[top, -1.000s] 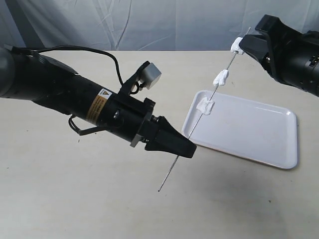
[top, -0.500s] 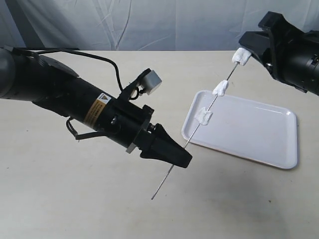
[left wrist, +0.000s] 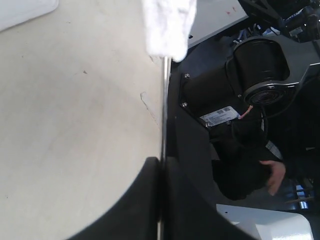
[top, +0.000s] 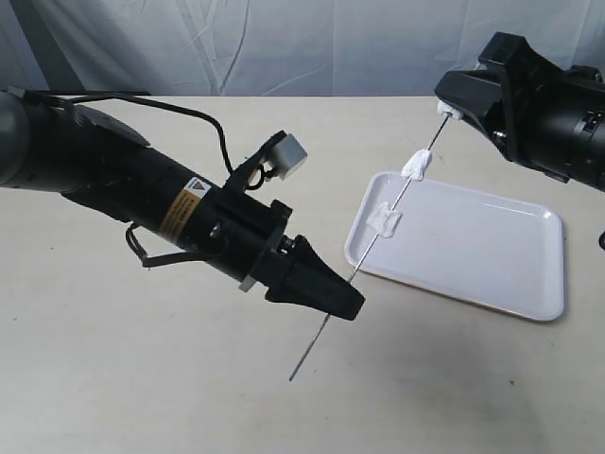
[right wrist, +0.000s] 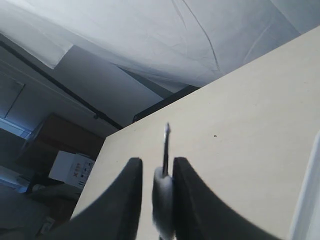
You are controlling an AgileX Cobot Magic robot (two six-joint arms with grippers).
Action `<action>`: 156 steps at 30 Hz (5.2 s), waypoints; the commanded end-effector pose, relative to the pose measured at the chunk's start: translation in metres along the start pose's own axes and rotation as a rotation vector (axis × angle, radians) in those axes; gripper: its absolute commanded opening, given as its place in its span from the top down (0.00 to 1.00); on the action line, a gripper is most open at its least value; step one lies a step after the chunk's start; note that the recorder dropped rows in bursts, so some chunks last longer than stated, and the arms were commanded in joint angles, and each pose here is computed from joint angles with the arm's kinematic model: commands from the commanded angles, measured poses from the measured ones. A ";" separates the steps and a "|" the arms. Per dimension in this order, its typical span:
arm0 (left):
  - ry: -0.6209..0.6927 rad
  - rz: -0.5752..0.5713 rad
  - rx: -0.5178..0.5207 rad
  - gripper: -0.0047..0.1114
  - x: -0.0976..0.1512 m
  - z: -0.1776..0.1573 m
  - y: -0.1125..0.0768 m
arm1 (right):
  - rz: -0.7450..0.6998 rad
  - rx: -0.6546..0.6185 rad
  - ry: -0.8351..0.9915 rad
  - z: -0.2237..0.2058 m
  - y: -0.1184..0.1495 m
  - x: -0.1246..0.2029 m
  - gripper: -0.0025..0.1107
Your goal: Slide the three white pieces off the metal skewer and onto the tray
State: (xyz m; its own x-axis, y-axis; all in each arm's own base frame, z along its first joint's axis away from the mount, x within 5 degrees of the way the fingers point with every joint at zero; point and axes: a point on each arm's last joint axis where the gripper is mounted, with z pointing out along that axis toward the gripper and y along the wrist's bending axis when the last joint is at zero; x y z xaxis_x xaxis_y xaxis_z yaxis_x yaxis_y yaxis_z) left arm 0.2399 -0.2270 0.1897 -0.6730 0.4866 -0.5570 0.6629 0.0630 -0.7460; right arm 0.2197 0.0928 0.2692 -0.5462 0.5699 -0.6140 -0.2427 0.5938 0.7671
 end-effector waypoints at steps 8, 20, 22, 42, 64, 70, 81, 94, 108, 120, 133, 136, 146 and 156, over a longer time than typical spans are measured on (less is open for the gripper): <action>-0.056 -0.022 -0.031 0.96 -0.002 -0.020 0.010 | -0.062 0.026 -0.037 -0.016 0.009 -0.007 0.79; -0.054 -0.021 -0.029 0.96 -0.002 -0.019 0.009 | -0.059 0.038 -0.031 -0.016 0.007 -0.006 0.78; -0.047 -0.018 -0.023 0.96 -0.002 -0.016 0.008 | -0.059 0.038 -0.031 -0.016 0.007 -0.006 0.74; -0.038 -0.008 -0.005 0.96 -0.002 -0.008 0.003 | -0.031 0.046 0.005 -0.006 0.000 -0.002 0.71; -0.001 0.009 0.011 0.96 0.000 0.001 -0.002 | -0.029 0.042 0.005 -0.006 0.000 -0.002 0.94; -0.001 0.004 0.011 0.96 0.000 0.001 -0.002 | -0.050 0.091 0.001 -0.006 -0.004 -0.002 0.98; 0.010 -0.014 0.016 0.96 0.005 0.003 -0.002 | -0.051 0.126 -0.093 -0.006 -0.004 -0.014 0.98; 0.010 -0.006 0.016 0.96 0.005 0.003 -0.002 | -0.035 0.153 -0.156 -0.007 -0.006 -0.020 0.98; 0.010 -0.006 0.016 0.96 0.005 0.003 -0.002 | -0.062 0.217 -0.262 -0.010 -0.011 -0.030 0.98; -0.004 -0.010 -0.058 0.96 0.004 0.003 0.005 | -0.048 0.459 -0.027 -0.003 -0.040 -0.007 0.98; -0.079 -0.068 -0.321 0.96 -0.001 -0.008 0.031 | -0.023 0.604 0.141 0.022 -0.080 0.017 0.98; -0.082 -0.070 -0.324 0.96 -0.001 -0.010 0.032 | -0.014 0.630 0.168 0.026 -0.087 0.022 0.98; -0.085 -0.092 -0.321 0.96 -0.001 -0.010 0.032 | 0.005 0.710 0.250 0.040 -0.117 0.042 0.85; -0.079 -0.097 -0.293 0.96 -0.001 -0.009 0.029 | -0.010 0.694 0.239 0.039 -0.112 0.039 0.84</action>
State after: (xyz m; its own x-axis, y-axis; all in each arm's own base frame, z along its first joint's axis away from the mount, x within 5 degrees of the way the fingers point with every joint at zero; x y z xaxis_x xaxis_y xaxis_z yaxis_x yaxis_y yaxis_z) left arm 0.2642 -0.2170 0.1699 -0.7476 0.4013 -0.5293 0.6611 0.3723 -0.6515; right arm 0.2566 0.0714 0.1412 -0.7417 0.4857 -0.4627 0.3081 0.8593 0.4082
